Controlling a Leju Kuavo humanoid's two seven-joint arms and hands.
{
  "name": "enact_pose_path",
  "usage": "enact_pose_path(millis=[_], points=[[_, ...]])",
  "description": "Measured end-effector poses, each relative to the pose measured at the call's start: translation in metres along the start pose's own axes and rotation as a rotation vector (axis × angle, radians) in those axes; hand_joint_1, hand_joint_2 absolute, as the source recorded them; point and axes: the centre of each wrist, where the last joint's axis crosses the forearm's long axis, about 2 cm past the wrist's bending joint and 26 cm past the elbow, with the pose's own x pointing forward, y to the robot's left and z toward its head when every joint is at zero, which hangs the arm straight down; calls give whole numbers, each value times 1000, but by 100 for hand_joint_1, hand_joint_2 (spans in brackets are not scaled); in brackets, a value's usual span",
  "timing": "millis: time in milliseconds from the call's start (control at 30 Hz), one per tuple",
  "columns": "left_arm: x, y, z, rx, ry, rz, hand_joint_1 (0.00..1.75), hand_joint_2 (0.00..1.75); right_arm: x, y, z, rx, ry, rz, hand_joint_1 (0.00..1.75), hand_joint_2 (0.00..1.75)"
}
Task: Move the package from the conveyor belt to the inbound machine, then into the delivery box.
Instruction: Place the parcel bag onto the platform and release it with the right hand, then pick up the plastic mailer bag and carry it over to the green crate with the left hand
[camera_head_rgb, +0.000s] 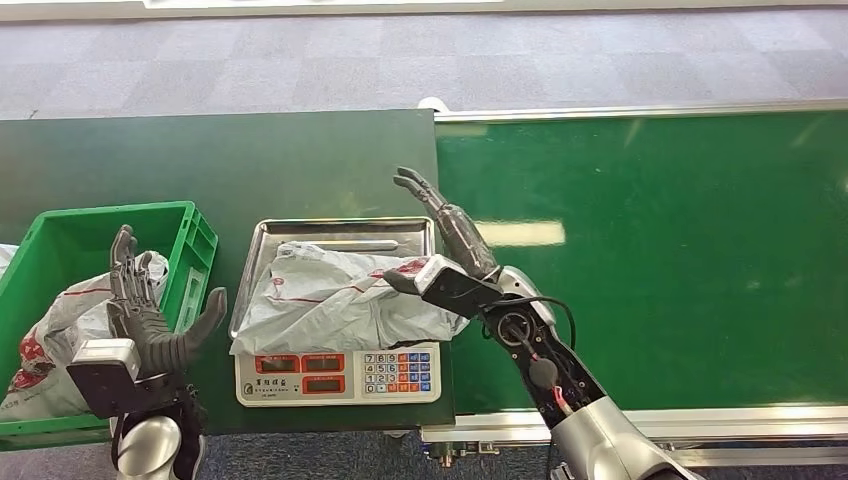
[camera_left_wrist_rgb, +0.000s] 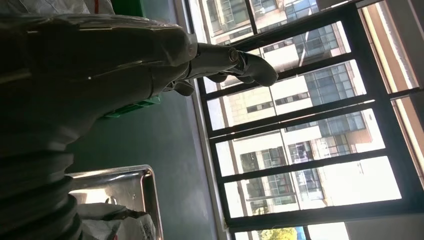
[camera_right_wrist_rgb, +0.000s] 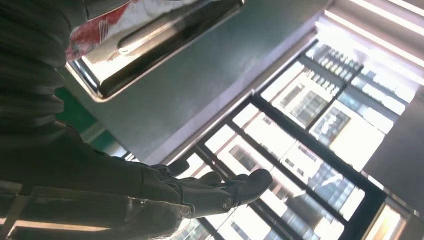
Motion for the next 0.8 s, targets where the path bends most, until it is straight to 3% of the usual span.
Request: enact_pose_path(millis=[167,367,500,800], points=[[7,-12,3,-94,-11,49,0,175,13,5,29,-306,-6,-1,0,175],[10,-20,1,-160,-30,57,0,175,25,2,52,-480,-21,-10,0,175],[14,-34,-17,-303,-63,-82,0,175,42,2,74,-639,-37,34,0,175],[11,-94,-67,-627,-130,-386,0,175,93,21,81,-573,-121,95,0,175]])
